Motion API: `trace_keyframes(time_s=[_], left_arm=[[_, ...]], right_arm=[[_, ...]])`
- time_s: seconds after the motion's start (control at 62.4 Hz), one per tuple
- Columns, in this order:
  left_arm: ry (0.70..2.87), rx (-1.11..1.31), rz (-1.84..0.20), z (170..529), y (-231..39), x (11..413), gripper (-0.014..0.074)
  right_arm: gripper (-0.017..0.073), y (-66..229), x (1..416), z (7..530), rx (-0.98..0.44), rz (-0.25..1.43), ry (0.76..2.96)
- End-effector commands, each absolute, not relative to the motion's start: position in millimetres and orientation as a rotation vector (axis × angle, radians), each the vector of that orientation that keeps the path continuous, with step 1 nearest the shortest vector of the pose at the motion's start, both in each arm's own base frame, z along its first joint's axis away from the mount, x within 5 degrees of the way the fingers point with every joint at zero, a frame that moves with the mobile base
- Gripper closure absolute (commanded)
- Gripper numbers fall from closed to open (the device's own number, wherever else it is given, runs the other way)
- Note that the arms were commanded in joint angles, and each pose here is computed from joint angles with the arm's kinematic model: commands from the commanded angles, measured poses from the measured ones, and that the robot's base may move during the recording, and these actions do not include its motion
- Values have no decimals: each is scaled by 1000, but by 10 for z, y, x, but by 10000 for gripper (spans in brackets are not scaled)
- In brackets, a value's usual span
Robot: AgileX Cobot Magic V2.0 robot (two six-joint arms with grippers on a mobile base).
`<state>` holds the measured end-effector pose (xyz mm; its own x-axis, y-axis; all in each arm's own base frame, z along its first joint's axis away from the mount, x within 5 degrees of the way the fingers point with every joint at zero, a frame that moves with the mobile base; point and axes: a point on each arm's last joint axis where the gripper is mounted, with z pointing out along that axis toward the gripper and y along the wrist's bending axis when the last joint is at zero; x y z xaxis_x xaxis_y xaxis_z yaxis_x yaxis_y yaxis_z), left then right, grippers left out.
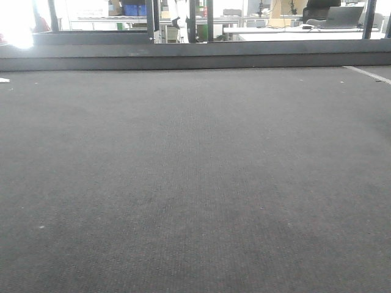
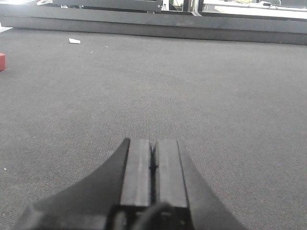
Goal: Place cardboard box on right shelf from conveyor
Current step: 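Drive the base to the steel shelf rack holding the box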
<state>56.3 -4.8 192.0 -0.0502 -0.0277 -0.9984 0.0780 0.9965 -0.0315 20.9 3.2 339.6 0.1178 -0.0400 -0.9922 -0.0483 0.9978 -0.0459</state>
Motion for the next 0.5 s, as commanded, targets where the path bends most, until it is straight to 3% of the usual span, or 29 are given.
trace_keyframes(time_s=[0.0,0.481], left_arm=[[1535,28,-88,1980,-42,562,710],[1535,28,-88,1980,-42,562,709]], right_arm=[[503,24,181,3558,-59,-6,1343],[503,24,186,3558,-59,-6,1345]])
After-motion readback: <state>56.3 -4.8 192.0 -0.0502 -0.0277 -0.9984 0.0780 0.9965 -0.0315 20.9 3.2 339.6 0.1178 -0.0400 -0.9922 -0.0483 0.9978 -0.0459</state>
